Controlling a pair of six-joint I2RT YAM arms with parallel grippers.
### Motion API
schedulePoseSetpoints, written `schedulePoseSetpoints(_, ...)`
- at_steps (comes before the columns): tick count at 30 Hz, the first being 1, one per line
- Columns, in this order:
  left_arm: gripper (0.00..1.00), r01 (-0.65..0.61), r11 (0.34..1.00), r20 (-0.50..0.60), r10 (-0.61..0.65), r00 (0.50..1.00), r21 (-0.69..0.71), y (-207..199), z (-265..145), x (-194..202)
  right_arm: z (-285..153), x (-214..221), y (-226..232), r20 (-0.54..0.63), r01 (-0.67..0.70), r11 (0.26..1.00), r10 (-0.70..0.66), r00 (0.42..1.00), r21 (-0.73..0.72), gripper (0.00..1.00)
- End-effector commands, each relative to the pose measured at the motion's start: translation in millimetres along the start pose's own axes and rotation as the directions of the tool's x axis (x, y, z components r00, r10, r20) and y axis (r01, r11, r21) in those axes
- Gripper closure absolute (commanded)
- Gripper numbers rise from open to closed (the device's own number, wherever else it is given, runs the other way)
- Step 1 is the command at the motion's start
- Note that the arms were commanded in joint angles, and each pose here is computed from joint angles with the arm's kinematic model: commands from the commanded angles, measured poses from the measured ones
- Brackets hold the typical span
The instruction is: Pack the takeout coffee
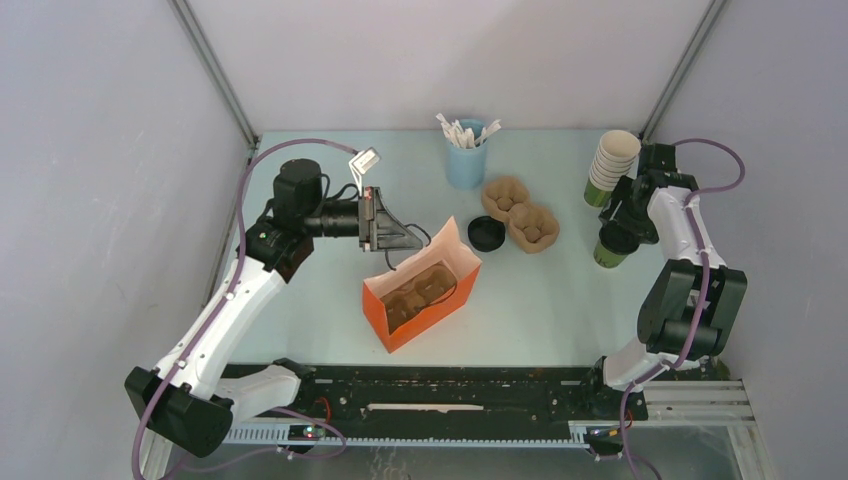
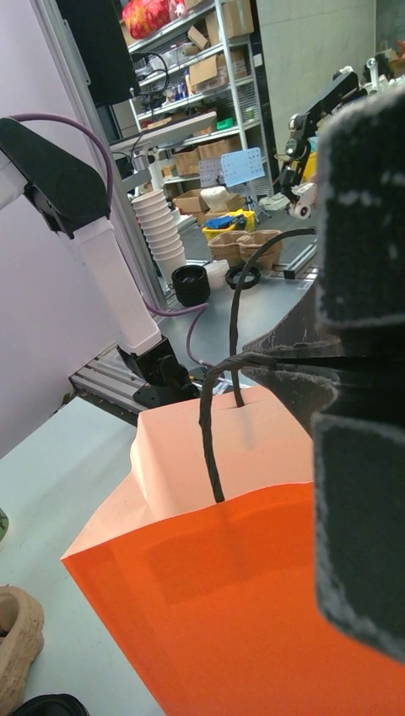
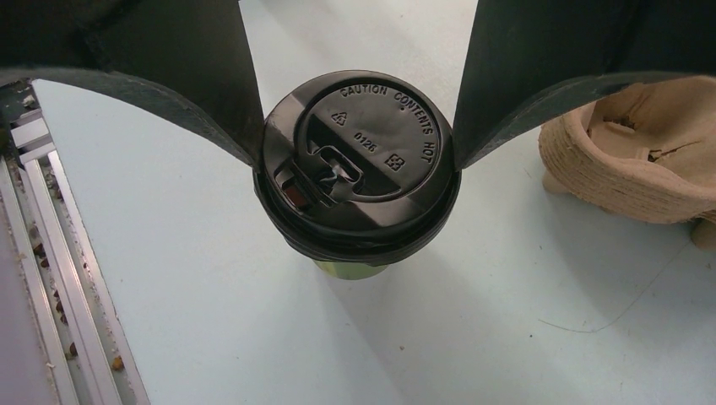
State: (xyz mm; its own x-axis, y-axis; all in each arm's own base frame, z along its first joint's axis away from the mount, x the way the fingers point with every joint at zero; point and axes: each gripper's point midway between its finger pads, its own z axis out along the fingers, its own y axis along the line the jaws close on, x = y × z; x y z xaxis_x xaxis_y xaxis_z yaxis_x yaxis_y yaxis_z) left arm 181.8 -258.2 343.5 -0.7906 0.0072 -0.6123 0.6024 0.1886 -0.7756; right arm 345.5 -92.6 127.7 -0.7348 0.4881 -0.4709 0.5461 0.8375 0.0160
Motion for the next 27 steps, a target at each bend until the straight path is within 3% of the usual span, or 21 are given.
schedulePoseSetpoints(1,0.97,-0.067,0.998,0.016,0.067,0.998,0.005,-13,-3,-7,-4,-3,0,0.034,0.014,1.0,-0.014,0.999,-0.004,0.18)
schedulePoseSetpoints(6,0.83,-0.082,0.993,0.035,0.085,0.996,-0.089,-4,-7,-13,-13,-5,6,0.059,0.018,0.999,-0.017,0.998,-0.027,0.2)
schedulePoseSetpoints(9,0.66,-0.074,0.967,0.049,0.088,0.995,-0.245,13,-16,-17,-26,-8,15,0.093,0.029,0.998,-0.024,0.995,-0.054,0.21)
schedulePoseSetpoints(13,0.29,-0.061,0.865,0.11,0.133,0.985,-0.498,31,-46,-32,-42,-6,29,0.135,0.06,0.994,-0.048,0.99,-0.086,0.22)
schedulePoseSetpoints(16,0.03,0.008,0.706,0.187,0.177,0.966,-0.709,43,-90,-42,-51,3,41,0.159,0.109,0.99,-0.093,0.983,-0.093,0.23)
schedulePoseSetpoints(19,0.0,0.203,0.487,0.328,0.187,0.926,-0.85,45,-149,-43,-63,12,53,0.193,0.161,0.982,-0.139,0.971,-0.1,0.23)
schedulePoseSetpoints(21,0.0,0.344,0.369,0.423,0.158,0.892,-0.863,47,-178,-27,-73,19,67,0.218,0.201,0.97,-0.168,0.961,-0.136,0.23)
schedulePoseSetpoints(23,0.0,0.448,0.317,0.503,0.113,0.857,-0.836,46,-192,-7,-85,25,81,0.25,0.24,0.956,-0.194,0.949,-0.167,0.23)
schedulePoseSetpoints(27,0.0,0.595,0.315,0.605,-0.075,0.792,-0.74,49,-174,28,-108,42,106,0.31,0.318,0.919,-0.24,0.92,-0.232,0.23)
